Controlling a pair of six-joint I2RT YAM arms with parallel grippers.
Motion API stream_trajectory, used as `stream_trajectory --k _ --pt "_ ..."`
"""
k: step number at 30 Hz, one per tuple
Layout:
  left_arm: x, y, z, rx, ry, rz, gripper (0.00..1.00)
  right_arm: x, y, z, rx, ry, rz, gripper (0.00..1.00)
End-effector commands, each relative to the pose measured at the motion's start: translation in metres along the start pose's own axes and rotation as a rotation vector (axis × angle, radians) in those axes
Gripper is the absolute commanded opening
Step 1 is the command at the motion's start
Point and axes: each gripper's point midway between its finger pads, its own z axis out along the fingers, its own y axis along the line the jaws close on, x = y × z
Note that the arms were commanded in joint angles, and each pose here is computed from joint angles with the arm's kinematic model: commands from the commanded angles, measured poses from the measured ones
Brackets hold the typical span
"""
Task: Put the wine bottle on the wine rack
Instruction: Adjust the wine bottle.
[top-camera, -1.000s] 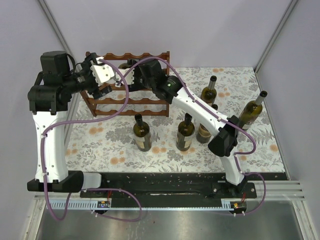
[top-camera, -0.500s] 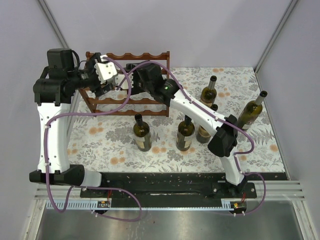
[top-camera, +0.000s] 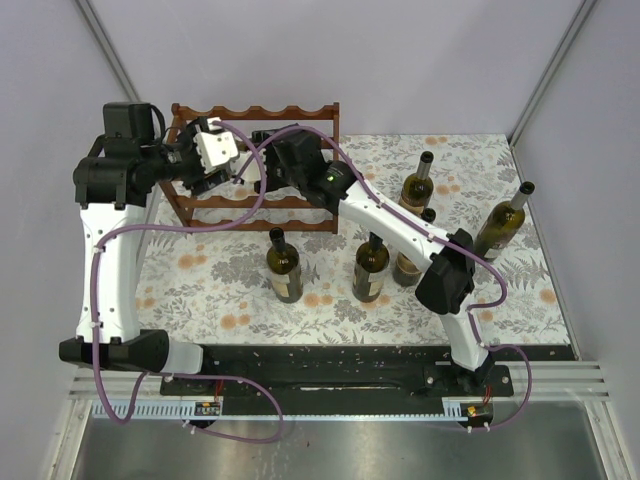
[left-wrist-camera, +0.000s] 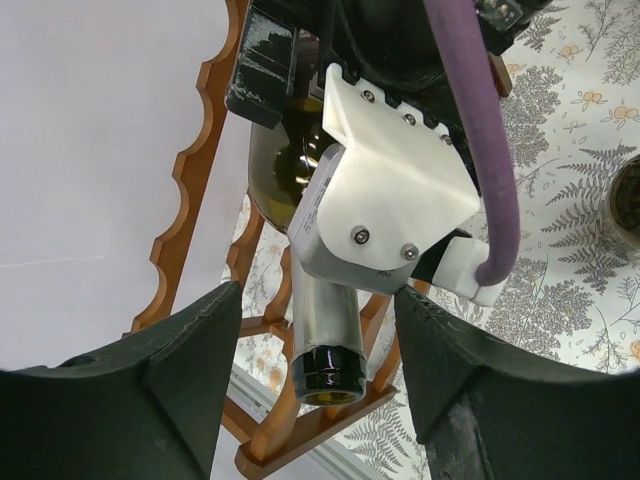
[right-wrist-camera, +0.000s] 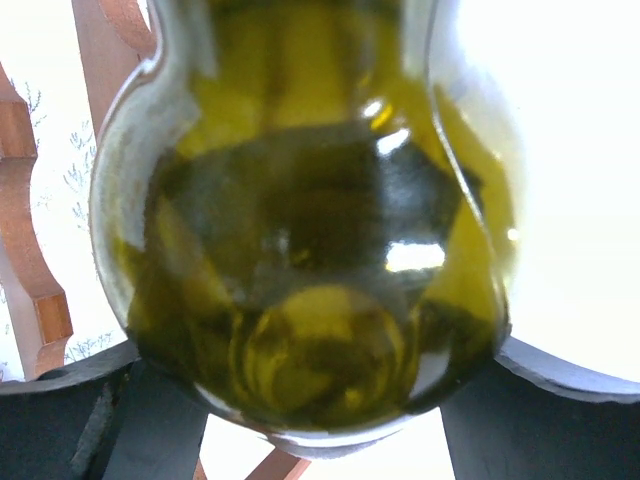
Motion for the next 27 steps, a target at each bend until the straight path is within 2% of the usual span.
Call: stream_trajectory --k 1,15,21,27 --pt "0.0 0.004 0.001 -0.004 -0.009 0.046 0.65 -0.03 -0.084 -0.052 0.227 -0.069 -0.062 0.0" --pt "0.019 -0.002 0.005 0.053 0.07 0.081 0.69 -0.029 -0.085 -0.054 0.227 -0.064 -0.076 0.0" --pt "0.015 0.001 0.01 0.053 0.04 0.055 0.63 -0.03 -0.083 -0.054 0.225 -0.064 -0.078 0.0" --pt "0.019 0.002 0.018 0.067 0.043 0.038 0.5 -0.031 -0.083 -0.053 0.226 -0.067 -0.077 0.0"
